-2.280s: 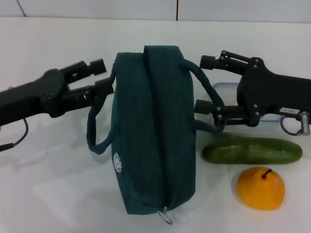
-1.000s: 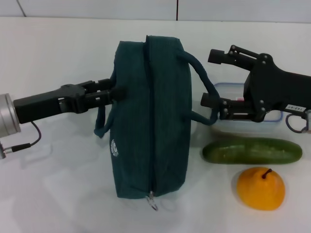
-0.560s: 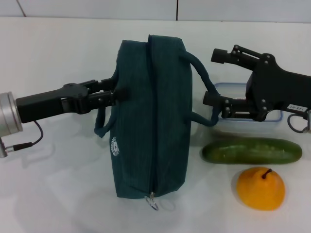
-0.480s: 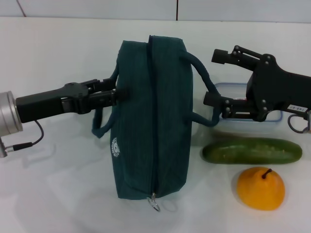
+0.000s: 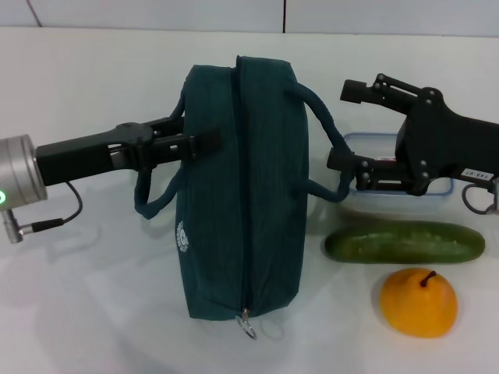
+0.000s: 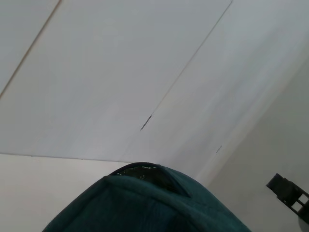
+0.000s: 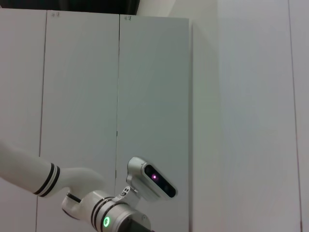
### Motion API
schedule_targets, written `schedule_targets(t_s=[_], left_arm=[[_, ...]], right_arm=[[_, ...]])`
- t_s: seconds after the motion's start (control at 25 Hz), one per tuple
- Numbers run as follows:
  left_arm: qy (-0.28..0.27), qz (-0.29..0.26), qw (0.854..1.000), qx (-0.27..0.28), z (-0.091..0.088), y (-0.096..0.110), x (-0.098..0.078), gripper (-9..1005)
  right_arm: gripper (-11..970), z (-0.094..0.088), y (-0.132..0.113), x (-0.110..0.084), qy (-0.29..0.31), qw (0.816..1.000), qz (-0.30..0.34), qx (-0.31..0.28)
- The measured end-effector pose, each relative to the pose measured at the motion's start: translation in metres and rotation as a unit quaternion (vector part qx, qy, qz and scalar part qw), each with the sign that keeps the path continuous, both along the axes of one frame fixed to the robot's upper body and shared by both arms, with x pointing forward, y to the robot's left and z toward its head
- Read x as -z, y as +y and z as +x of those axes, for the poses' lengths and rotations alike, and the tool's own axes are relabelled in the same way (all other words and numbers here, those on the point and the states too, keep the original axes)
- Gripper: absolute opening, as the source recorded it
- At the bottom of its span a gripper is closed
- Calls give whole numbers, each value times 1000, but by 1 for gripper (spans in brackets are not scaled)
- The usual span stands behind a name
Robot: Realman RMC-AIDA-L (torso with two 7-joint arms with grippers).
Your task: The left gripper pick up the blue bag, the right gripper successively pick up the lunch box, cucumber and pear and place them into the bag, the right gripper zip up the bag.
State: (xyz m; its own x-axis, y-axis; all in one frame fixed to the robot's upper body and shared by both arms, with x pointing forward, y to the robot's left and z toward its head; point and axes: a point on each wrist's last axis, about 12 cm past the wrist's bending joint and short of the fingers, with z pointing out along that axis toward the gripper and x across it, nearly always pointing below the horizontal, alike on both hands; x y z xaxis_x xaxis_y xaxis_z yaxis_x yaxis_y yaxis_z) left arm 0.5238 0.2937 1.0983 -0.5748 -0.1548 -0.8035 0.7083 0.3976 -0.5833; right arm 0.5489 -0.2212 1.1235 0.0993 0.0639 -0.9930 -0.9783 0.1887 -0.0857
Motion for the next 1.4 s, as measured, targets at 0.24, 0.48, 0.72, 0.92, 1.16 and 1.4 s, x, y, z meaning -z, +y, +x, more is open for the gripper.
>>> schedule_targets(t_s=[0.24, 0.48, 0.72, 0.92, 1.16, 1.4], left_arm=[[0, 4, 1000, -4, 2, -4, 2, 846], [-1, 3, 1000, -8, 1, -2, 2, 840], [-16, 8, 1000, -6, 0, -4, 4, 645], [-26, 20, 999, 5, 0, -4, 4, 395], [-32, 26, 999, 16, -1, -7, 5, 148], [-42, 28, 999, 16, -1, -6, 4, 69]], right_arm=[[851, -1, -1, 1, 2, 1000, 0, 2], [850, -3, -3, 3, 4, 1000, 1, 3], [848, -7, -5, 6, 8, 1000, 3, 6], [847, -11, -4, 12, 12, 1000, 6, 12], [846, -23, 1, 25, 32, 999, 28, 34], [845, -39, -6, 41, 79, 991, 77, 80]])
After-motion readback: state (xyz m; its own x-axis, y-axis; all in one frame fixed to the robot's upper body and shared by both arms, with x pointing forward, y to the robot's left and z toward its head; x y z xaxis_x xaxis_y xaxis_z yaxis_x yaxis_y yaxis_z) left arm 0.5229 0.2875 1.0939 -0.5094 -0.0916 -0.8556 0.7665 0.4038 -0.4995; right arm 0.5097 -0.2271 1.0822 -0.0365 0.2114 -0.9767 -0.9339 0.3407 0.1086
